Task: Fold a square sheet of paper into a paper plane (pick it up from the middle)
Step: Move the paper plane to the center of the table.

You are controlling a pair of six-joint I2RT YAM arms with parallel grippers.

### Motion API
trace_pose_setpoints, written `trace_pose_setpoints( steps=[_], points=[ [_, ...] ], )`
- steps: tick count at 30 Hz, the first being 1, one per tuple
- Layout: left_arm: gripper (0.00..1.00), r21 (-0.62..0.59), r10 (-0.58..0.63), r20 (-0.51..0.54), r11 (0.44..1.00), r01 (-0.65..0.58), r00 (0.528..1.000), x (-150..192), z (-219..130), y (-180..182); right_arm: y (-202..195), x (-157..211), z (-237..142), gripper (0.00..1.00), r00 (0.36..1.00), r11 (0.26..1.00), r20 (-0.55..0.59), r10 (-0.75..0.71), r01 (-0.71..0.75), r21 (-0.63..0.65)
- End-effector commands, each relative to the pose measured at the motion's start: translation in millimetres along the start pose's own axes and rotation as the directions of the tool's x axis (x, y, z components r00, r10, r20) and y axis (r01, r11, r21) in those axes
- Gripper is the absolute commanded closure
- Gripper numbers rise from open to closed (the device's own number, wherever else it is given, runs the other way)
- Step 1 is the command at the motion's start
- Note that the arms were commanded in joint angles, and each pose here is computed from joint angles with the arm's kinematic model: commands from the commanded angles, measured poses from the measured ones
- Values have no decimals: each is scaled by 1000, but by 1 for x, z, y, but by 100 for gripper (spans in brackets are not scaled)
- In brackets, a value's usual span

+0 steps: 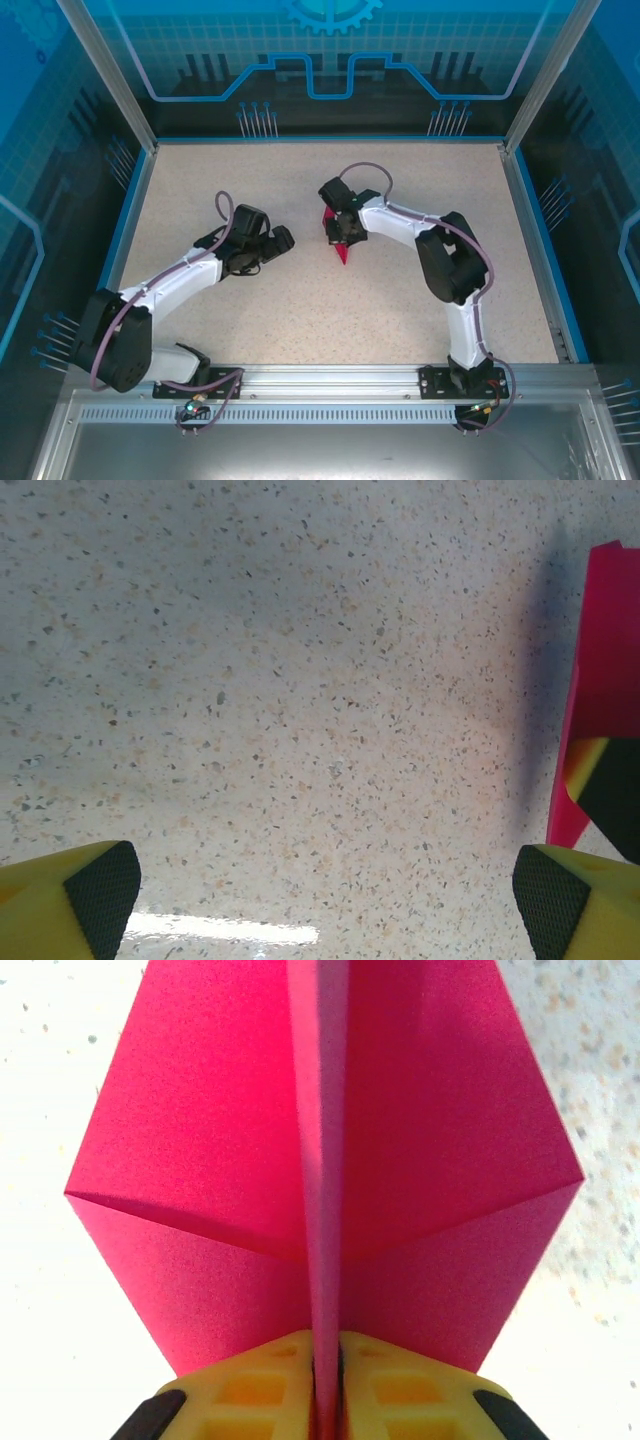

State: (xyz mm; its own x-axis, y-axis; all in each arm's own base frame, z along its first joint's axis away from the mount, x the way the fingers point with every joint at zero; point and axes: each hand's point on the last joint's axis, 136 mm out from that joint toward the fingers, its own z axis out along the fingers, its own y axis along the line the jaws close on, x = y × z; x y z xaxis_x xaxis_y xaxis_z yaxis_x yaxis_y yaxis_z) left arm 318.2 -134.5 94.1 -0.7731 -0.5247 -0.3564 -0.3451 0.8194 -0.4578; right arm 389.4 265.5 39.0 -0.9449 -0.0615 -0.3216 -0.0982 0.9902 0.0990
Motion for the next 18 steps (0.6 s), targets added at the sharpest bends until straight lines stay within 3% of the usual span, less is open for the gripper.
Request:
trace_pose_setpoints(
  steps=[1,18],
  points=[
    [1,-41,16,-10,999,-16,1000,4,-2,15,-1,-7,5,86,999,1000,-28,-19,20,8],
    [1,-46,19,-13,999,-20,1000,4,0,17,-13,20,52,83,991,996,-130,32,-20,91]
  ],
)
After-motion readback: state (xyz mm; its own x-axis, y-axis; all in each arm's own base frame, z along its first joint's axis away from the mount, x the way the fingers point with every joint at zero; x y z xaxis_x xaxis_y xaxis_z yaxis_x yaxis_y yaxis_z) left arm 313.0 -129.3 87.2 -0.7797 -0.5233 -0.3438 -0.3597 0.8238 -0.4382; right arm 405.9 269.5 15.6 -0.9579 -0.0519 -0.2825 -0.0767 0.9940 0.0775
